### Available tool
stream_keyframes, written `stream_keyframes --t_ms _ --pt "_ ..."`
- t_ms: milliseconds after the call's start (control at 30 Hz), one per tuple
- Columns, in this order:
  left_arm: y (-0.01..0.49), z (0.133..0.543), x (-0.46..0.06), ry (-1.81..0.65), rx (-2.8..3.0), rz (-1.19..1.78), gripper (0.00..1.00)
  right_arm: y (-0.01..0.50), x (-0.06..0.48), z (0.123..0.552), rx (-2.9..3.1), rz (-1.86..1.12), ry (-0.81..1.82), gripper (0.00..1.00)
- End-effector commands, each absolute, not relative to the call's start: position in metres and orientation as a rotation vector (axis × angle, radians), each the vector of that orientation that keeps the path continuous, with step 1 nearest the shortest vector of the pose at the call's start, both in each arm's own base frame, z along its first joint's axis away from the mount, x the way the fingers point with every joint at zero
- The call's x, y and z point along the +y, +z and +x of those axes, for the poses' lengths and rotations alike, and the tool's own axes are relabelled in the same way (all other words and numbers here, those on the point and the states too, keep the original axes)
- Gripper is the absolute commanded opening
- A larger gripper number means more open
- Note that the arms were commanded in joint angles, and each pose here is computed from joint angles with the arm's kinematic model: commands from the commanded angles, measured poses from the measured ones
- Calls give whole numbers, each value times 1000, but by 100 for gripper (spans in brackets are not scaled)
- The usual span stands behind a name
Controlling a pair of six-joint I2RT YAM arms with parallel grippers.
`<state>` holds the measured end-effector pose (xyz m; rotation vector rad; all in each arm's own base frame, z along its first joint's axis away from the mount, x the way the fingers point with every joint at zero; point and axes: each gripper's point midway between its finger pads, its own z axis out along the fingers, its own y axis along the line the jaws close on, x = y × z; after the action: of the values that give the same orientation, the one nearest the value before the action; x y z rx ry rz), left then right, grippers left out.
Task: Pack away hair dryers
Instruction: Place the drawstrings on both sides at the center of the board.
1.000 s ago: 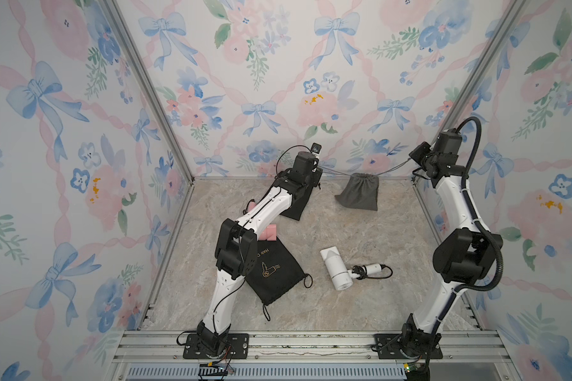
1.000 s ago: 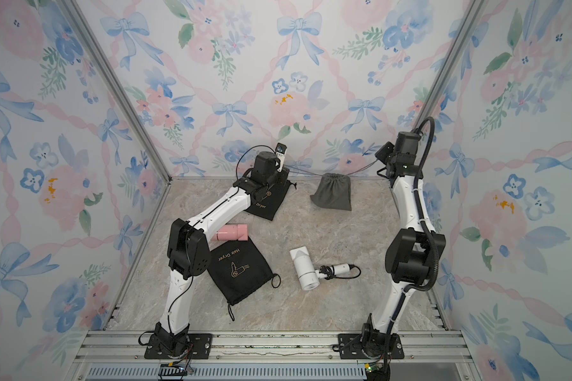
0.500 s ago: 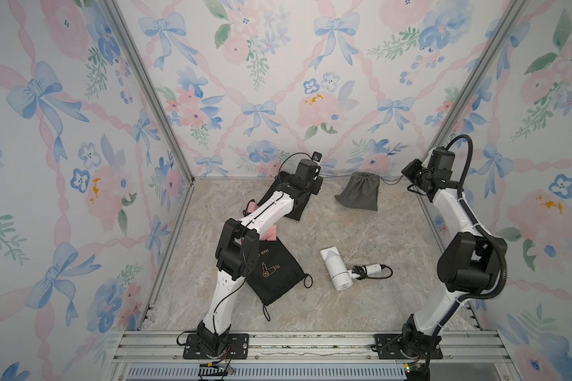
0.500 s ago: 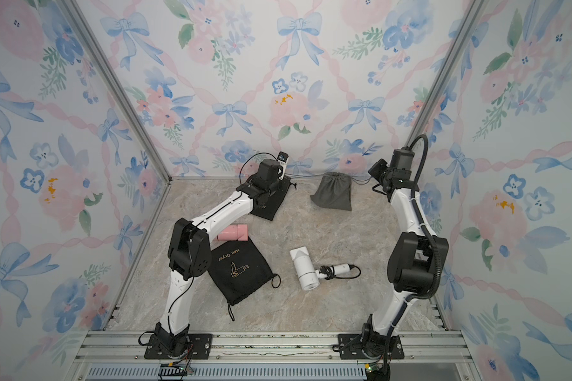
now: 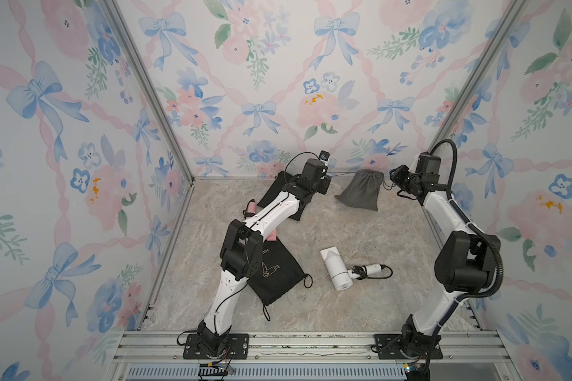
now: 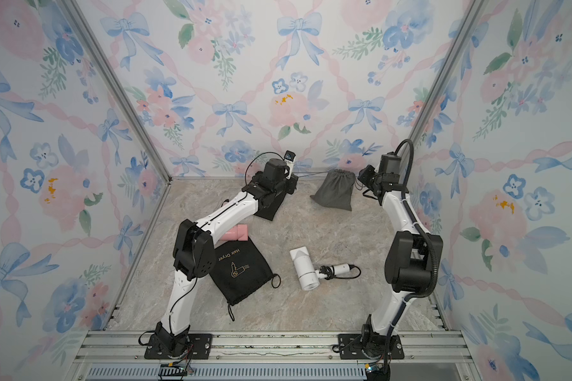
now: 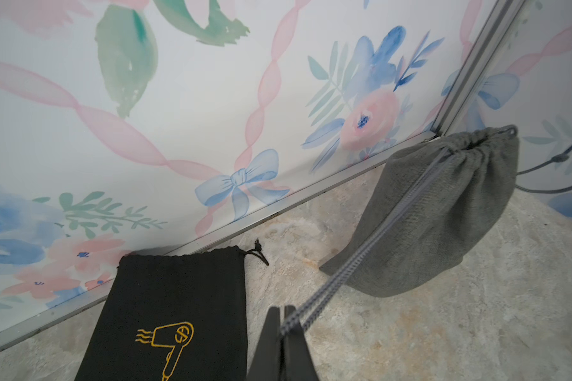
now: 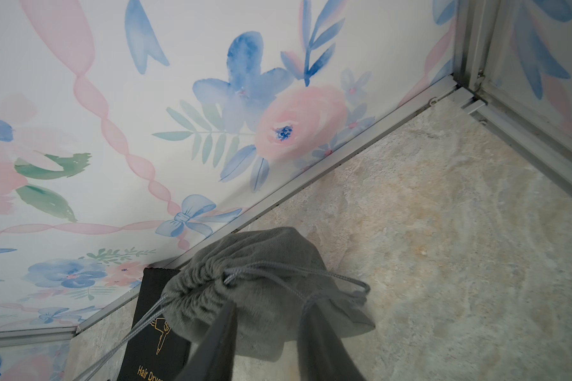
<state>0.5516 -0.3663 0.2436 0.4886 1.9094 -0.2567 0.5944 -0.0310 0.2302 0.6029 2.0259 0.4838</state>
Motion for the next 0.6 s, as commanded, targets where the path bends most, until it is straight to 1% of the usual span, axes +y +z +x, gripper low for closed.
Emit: stream_keyframes --t_ms 0,133,300,567 --pt "231 555 -379 -292 1923 488 0 209 -23 592 2085 583 484 36" --pt "224 555 -384 -298 1929 494 0 206 -22 591 2091 575 483 30" --pt "218 553 -387 -302 1938 501 0 204 -20 590 2098 569 481 28" --pt "212 556 -395 -310 1935 512 0 188 -25 599 2123 606 453 28"
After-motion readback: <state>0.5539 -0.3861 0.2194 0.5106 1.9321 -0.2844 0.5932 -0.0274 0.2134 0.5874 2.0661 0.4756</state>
